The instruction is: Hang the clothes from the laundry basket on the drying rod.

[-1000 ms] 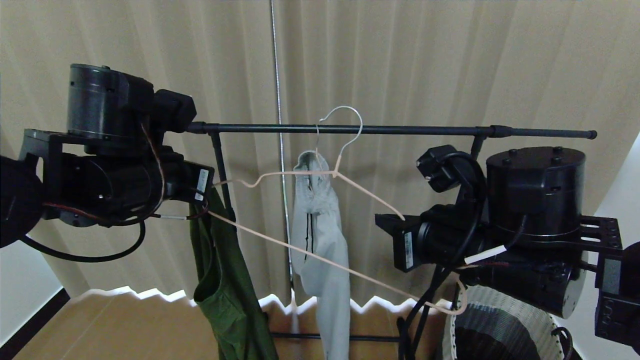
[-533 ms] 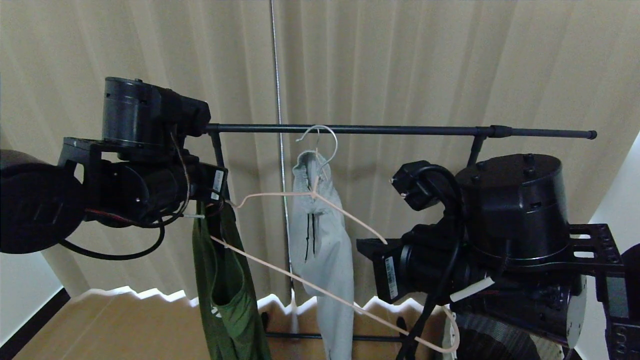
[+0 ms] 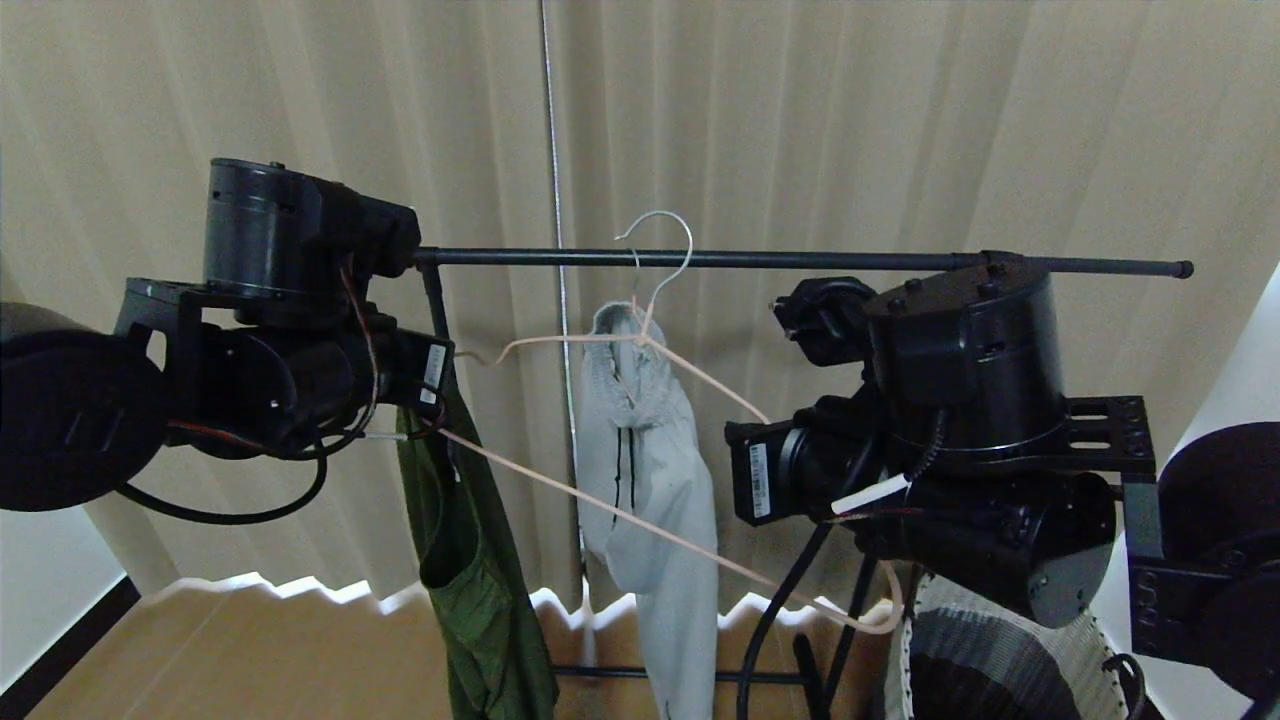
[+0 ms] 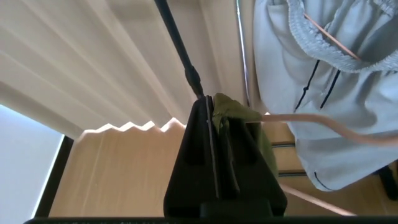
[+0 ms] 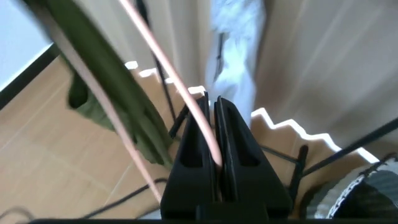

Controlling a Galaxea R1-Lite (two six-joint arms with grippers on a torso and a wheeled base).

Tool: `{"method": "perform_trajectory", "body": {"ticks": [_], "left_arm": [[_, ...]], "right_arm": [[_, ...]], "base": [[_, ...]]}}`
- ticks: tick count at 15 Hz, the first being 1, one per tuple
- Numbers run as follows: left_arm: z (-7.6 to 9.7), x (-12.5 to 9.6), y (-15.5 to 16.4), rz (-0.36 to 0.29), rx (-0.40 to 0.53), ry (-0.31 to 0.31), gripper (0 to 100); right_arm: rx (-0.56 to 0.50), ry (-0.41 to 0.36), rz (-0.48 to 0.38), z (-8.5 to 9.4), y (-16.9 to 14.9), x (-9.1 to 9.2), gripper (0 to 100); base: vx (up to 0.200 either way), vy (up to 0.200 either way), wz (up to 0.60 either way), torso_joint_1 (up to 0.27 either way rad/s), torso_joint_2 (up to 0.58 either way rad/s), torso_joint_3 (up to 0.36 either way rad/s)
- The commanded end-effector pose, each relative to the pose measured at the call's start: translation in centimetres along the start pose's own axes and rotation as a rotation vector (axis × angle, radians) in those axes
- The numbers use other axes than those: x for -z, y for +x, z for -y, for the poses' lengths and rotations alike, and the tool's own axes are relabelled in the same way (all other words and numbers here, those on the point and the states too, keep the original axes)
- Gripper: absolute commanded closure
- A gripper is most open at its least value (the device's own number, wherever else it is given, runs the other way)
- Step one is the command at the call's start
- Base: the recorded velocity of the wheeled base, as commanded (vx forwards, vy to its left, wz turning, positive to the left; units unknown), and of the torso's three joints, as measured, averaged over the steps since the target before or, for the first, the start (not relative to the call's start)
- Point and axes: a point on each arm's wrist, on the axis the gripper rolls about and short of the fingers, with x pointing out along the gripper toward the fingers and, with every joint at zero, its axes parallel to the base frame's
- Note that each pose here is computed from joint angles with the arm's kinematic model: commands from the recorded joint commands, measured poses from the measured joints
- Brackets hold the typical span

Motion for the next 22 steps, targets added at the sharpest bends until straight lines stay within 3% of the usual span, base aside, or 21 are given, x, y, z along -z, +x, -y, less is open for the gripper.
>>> {"method": "perform_trajectory", "body": {"ticks": [1,4,8,13,14,18,22], "left_arm": [[0.0,0.2,-1.5,0.019,0.02,0.004,100],[0.4,0.2,-2.9,0.042,0.053,0.007,100],[1.7,-0.7,-5.9,0.114,0.143,-0.034,100],[3.0,-1.3,-7.4,0.154,0.22,-0.056,100],[3.7,-2.0,-8.2,0.189,0.27,-0.095,100],[4.5,-2.9,-9.1,0.25,0.387,-0.142,100],[4.0,-3.0,-10.4,0.285,0.573,-0.129,100]], "right_arm": [[0.007,0.002,-0.003,-0.4,1.3,0.1,100],[0.007,0.004,0.001,-1.0,2.5,0.0,100],[-0.003,0.007,0.014,-2.1,4.1,-0.2,100],[-0.006,0.009,0.019,-2.3,4.5,-0.1,100],[-0.007,0.012,0.02,-2.2,4.4,-0.1,100],[-0.015,0.025,0.051,-2.3,4.4,-0.3,100],[-0.018,0.031,0.065,-2.2,4.1,-0.6,100]], "base": [[0.0,0.0,0.0,0.0,0.0,0.0],[0.0,0.0,0.0,0.0,0.0,0.0],[0.0,0.0,0.0,0.0,0.0,0.0],[0.0,0.0,0.0,0.0,0.0,0.0],[0.0,0.0,0.0,0.0,0.0,0.0],[0.0,0.0,0.0,0.0,0.0,0.0],[0.0,0.0,0.0,0.0,0.0,0.0]]}}
